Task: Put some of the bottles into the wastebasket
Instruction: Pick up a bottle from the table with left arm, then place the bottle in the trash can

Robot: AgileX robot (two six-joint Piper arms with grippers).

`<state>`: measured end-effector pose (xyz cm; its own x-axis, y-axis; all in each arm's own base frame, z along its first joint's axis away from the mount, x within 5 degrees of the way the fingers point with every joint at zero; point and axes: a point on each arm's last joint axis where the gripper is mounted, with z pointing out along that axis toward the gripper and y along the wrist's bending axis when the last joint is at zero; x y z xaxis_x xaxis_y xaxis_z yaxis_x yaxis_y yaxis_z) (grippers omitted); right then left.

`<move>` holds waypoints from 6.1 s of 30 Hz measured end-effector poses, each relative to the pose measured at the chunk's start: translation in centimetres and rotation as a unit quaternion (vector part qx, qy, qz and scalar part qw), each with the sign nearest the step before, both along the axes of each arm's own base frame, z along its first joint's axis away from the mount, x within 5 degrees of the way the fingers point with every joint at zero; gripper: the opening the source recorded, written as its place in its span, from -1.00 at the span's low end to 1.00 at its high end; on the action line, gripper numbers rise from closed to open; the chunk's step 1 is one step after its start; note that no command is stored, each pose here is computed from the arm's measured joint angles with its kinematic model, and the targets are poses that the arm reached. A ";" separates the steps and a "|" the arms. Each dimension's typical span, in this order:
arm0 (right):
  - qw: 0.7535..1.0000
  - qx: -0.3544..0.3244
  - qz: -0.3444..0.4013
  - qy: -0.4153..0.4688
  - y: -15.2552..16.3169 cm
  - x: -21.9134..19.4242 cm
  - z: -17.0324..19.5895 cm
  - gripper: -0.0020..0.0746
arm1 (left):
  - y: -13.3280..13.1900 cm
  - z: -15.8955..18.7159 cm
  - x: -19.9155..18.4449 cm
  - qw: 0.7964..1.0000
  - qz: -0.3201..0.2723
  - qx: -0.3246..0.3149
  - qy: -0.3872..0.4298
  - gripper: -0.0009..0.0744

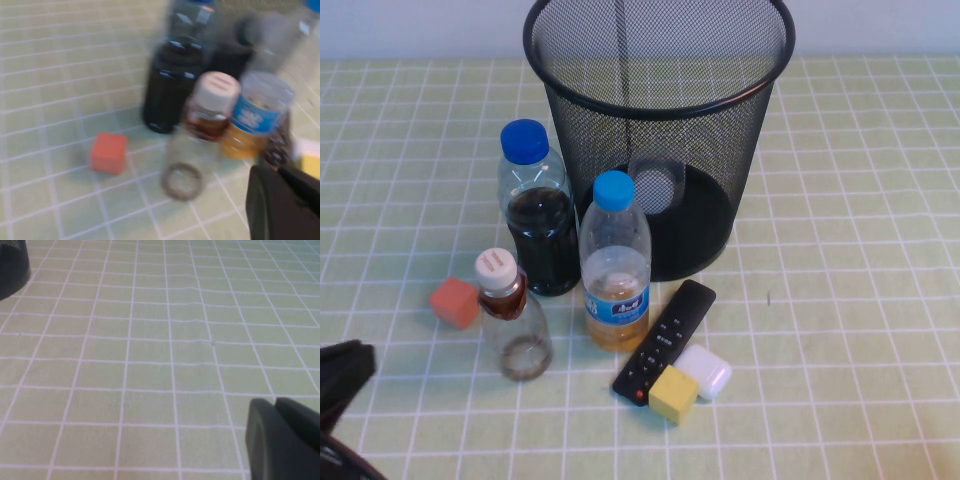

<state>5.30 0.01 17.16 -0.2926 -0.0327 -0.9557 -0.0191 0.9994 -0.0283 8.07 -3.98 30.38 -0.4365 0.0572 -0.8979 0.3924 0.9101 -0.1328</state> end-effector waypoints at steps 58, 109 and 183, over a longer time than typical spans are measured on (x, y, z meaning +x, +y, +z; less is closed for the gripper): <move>1.000 -0.001 0.000 0.000 0.0 0.0 0.0 -0.97 | -6.8 -8.8 9.9 0.977 -0.003 -0.078 -0.201 0.60; 1.000 -0.001 0.000 0.000 0.0 0.0 0.0 -0.97 | -6.5 -7.0 8.3 0.997 -0.040 -0.027 -0.065 -0.25; 1.000 0.000 0.000 -0.001 0.0 0.0 0.0 -0.97 | -20.1 6.7 37.2 0.989 -0.124 0.078 0.006 0.20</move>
<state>5.29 0.00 17.17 -0.2912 -0.0316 -0.9562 -0.0182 0.9995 -0.0275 45.28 -24.04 37.13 -0.4028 0.3017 -0.8641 0.6049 0.7963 -0.0040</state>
